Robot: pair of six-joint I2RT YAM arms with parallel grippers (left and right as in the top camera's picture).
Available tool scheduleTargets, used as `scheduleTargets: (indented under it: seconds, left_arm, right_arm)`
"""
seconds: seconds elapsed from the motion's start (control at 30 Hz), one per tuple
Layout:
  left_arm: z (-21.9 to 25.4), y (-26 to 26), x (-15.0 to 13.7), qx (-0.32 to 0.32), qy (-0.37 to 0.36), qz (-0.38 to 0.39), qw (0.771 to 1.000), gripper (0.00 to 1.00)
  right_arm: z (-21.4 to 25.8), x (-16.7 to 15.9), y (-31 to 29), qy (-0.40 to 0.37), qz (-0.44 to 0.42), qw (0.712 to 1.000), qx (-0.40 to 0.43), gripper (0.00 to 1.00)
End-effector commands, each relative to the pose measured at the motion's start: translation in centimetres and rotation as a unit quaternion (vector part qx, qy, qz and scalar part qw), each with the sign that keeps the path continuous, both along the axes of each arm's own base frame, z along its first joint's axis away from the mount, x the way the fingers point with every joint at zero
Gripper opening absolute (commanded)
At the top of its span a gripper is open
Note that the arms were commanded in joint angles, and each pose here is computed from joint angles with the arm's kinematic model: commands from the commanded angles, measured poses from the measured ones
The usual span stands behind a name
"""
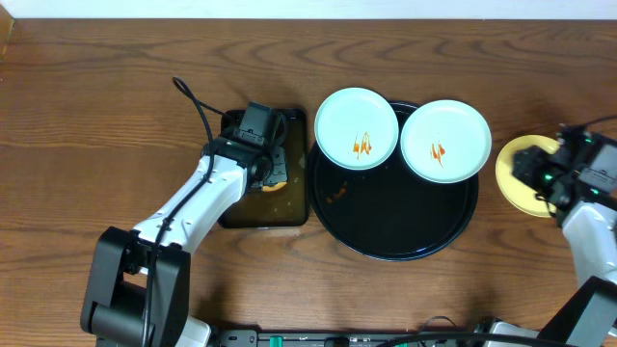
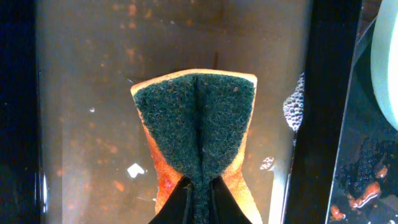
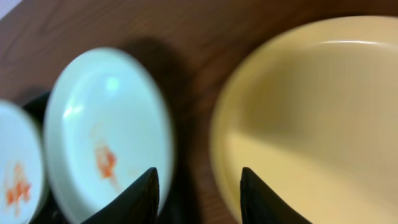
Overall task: Clean dirty plates on tray and stack at the side
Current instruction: 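Grip the right pale blue plate rim with the right gripper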
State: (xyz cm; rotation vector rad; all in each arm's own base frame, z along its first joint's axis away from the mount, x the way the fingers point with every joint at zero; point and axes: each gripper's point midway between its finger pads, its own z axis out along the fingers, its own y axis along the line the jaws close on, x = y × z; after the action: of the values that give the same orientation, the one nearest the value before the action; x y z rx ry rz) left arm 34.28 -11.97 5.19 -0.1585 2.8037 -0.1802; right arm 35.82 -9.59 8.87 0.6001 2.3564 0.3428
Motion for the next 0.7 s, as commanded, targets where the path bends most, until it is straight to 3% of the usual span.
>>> scheduleTargets:
  seconds: [0.0,0.27,0.5,0.67]
  left_arm:
    - [-0.3,0.4,-0.1,0.01,0.003,-0.003,1.0,0.08]
    - [-0.3,0.4,-0.2,0.01,0.004,-0.003,1.0,0.08]
    - [-0.3,0.4,-0.2,0.01,0.004,-0.003,1.0,0.08]
    - [-0.3,0.4,-0.2,0.01,0.004,-0.003,1.0,0.08]
  right_arm:
    - [-0.1,1.0,3.1,-0.002,0.062,0.998,-0.003,0.4]
    - [-4.4,0.7,3.6,0.067,0.049,0.996,-0.016,0.36]
    - [-6.6,1.1,3.5,0.082,0.041,0.996,-0.004,0.3]
    - [-6.5,1.6,4.2,0.07,0.052,0.996,0.015,0.11]
